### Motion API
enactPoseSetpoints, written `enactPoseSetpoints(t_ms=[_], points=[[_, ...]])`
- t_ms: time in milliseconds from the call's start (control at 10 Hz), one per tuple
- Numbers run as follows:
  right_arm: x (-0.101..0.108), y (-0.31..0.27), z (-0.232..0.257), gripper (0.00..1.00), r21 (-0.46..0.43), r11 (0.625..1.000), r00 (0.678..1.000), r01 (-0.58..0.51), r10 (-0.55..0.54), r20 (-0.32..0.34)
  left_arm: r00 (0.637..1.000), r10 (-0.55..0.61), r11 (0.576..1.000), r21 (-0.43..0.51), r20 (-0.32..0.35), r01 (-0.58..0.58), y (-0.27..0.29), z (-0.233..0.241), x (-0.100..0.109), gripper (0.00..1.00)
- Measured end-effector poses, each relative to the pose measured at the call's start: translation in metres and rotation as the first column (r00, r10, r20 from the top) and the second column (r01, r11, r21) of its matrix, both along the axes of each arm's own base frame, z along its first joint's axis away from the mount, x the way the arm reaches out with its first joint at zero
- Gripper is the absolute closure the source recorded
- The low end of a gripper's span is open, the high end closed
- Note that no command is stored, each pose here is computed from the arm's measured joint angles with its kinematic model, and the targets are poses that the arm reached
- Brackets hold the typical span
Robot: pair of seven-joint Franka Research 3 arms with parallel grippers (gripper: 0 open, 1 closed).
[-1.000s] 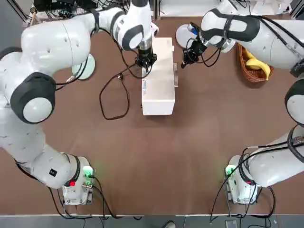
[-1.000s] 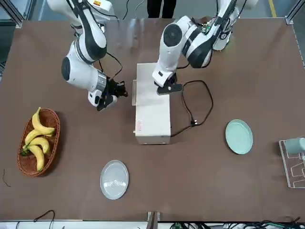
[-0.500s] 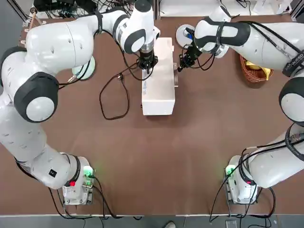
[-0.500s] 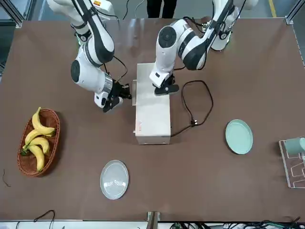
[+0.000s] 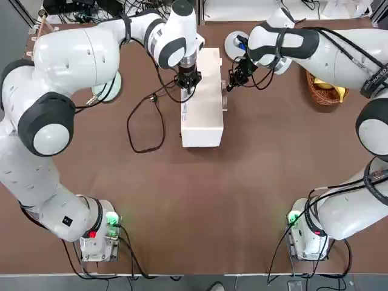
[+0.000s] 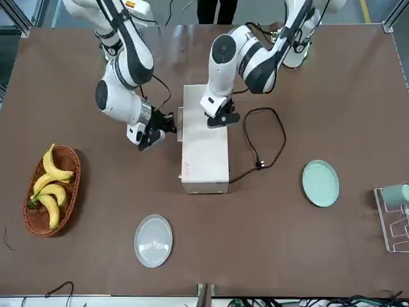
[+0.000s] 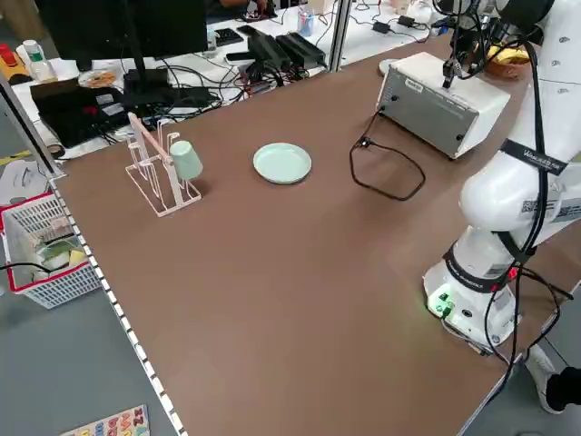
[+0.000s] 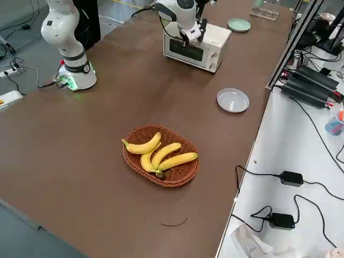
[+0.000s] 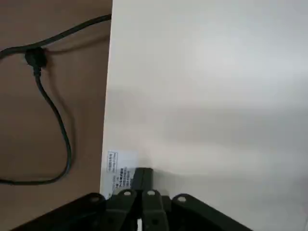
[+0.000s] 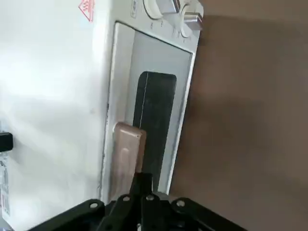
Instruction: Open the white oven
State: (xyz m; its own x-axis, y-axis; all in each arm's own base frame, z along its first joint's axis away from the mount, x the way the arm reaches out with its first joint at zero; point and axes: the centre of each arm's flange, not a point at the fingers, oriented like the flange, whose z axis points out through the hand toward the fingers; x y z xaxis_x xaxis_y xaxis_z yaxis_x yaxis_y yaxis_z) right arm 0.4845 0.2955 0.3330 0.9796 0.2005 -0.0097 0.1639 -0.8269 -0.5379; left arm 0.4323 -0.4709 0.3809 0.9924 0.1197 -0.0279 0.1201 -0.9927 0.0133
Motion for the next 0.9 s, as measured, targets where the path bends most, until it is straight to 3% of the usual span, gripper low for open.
enactPoseSetpoints(t_ms=[900], points=[[-0.0043, 0.0122, 0.0016, 0.99, -0.003, 1.0, 1.0, 0.014, -0.013, 0.023, 1.0, 0.017, 1.0, 0.001, 0.0, -0.017, 0.0003, -0.0002, 0.0002, 0.99]])
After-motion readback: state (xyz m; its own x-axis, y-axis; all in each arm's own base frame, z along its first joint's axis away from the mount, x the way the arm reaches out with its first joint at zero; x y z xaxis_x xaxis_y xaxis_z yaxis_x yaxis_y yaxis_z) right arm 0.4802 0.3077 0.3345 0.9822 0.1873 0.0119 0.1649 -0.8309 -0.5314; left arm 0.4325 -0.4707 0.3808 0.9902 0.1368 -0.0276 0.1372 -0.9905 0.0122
